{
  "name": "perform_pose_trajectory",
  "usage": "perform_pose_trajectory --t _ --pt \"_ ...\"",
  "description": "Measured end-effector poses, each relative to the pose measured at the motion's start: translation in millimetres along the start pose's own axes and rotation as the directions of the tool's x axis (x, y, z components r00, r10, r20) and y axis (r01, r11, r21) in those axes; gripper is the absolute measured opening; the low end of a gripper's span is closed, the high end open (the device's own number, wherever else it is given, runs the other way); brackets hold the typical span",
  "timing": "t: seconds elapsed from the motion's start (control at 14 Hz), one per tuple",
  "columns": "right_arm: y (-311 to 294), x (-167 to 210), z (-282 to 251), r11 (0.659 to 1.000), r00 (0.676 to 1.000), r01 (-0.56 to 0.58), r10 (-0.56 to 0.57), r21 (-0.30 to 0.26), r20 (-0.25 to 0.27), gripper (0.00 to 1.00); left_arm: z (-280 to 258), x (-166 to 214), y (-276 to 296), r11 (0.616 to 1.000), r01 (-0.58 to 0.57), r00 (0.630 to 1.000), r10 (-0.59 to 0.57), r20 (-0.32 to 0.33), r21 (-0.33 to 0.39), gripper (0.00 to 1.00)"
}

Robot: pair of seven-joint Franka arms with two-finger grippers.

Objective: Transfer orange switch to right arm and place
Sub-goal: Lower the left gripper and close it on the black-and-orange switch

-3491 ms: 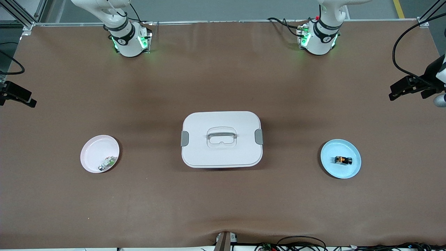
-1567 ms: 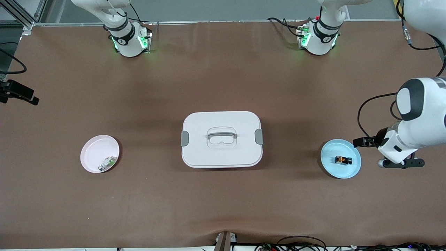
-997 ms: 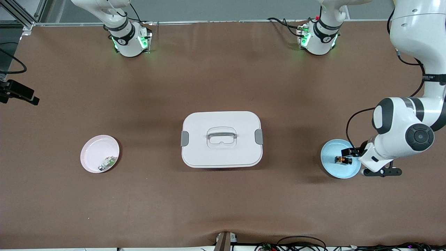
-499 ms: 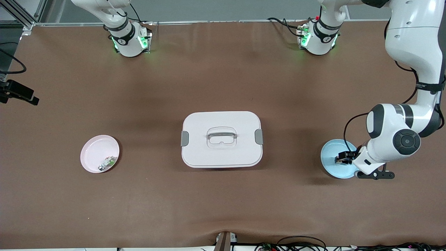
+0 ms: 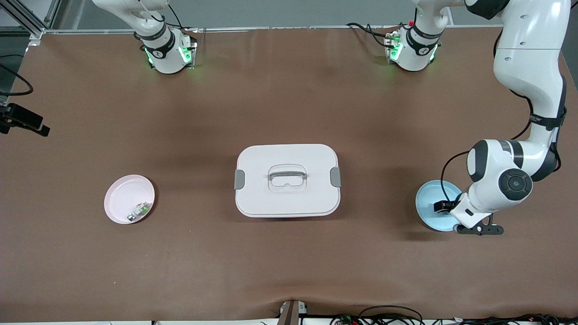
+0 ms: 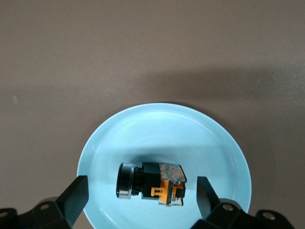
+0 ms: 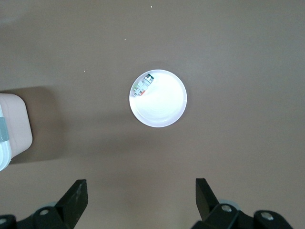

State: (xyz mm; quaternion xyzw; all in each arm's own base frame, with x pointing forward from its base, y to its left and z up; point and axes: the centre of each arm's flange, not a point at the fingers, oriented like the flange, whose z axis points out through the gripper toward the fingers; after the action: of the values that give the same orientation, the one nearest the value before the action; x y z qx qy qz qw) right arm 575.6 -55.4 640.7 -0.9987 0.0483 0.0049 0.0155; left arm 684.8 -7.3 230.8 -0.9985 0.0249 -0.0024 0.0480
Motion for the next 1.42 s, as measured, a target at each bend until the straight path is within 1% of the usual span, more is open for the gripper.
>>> perform_pose_trajectory --t 0.57,1.42 --pt "3.6 0.0 -0.1 1.000 1.000 -0.007 0.007 0.001 0.000 1.00 20.7 -10.4 3.8 1.000 -0.023 1.000 0.023 0.018 -0.005 1.00" --pt "4.6 0.0 -0.1 1.000 1.000 -0.008 0.008 0.002 0.000 1.00 44.4 -16.7 6.0 0.999 -0.050 0.999 0.050 -0.001 -0.015 1.00"
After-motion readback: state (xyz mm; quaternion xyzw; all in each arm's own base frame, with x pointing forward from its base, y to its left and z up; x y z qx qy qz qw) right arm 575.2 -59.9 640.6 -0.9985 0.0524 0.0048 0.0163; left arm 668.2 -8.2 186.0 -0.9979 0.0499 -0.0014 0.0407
